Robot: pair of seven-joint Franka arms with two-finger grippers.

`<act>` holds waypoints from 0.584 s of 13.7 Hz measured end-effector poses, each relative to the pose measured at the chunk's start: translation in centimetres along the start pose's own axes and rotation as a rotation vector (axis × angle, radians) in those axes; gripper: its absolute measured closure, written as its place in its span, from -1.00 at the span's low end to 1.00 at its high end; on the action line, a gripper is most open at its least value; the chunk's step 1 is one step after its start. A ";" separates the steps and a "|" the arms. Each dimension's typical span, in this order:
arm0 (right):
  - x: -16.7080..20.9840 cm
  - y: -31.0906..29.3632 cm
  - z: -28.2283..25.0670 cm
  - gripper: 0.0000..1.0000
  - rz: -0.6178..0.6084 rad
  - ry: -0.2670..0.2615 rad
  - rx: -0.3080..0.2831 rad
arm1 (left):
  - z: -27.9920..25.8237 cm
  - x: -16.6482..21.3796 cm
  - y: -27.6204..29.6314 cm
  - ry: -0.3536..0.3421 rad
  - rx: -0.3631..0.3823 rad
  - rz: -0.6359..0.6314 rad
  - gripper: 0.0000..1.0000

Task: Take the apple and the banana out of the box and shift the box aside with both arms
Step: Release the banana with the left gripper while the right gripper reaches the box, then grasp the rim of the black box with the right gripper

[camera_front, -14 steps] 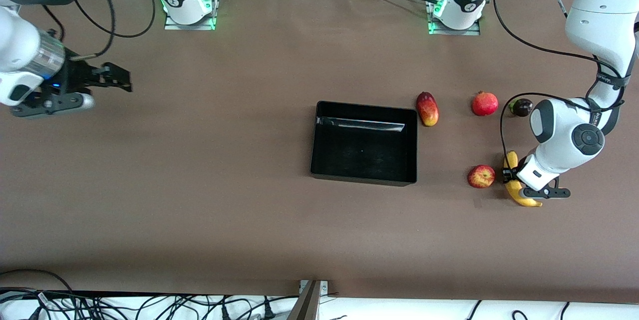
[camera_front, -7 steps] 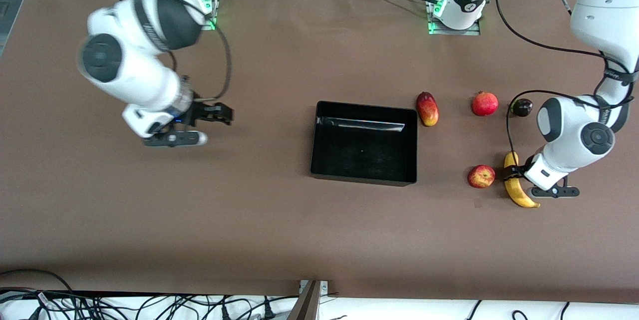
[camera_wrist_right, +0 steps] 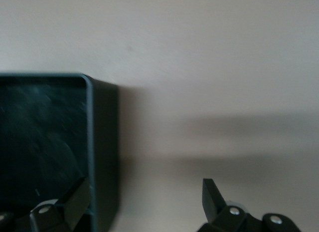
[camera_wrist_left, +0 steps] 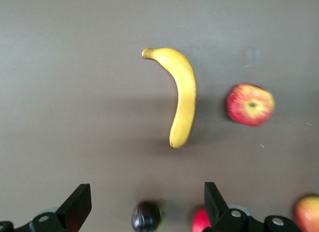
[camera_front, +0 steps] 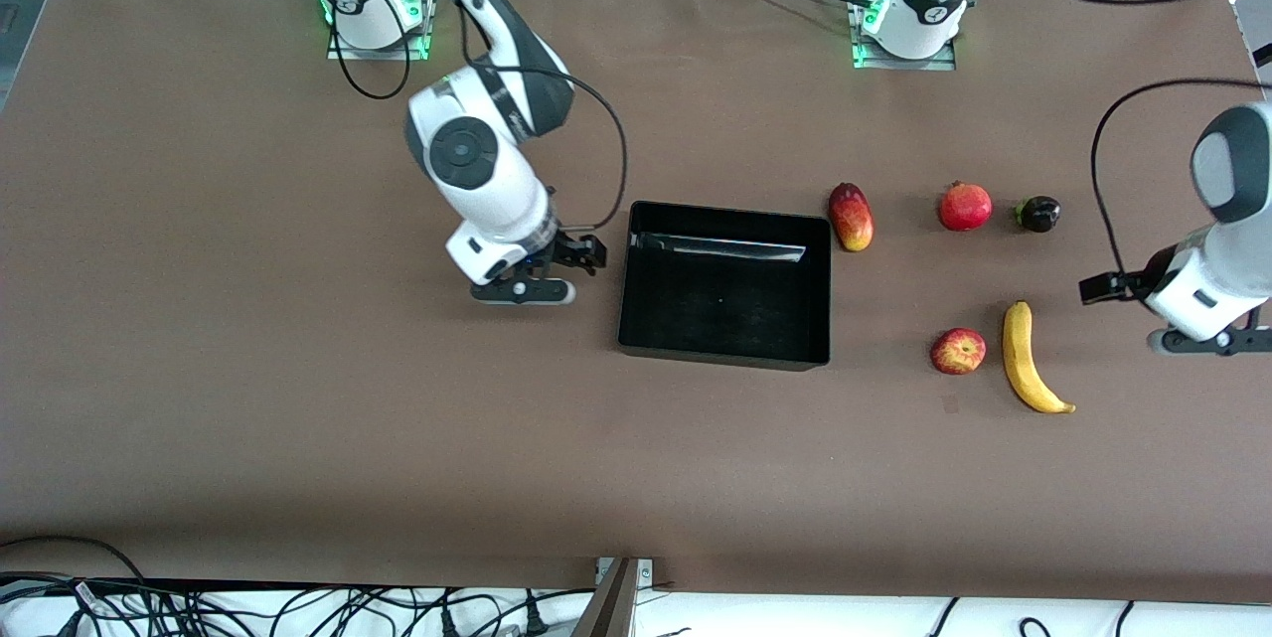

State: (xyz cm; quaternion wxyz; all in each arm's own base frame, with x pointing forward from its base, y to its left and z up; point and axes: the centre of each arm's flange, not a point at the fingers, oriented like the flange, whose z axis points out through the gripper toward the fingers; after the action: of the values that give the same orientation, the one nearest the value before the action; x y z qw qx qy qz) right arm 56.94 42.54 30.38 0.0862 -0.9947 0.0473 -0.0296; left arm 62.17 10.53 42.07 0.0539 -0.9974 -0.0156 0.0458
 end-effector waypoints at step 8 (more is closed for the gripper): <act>-3.7 -5.4 8.6 -0.17 0.034 0.054 0.043 | -14.5 -8.1 5.5 0.037 -0.056 0.047 -1.00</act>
State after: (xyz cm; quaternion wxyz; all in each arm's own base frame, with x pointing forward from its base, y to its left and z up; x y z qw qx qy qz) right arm 54.26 49.61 22.70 0.1067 -0.9905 0.0661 -0.0557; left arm 55.60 3.24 56.59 0.0252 -0.9993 0.0077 0.0279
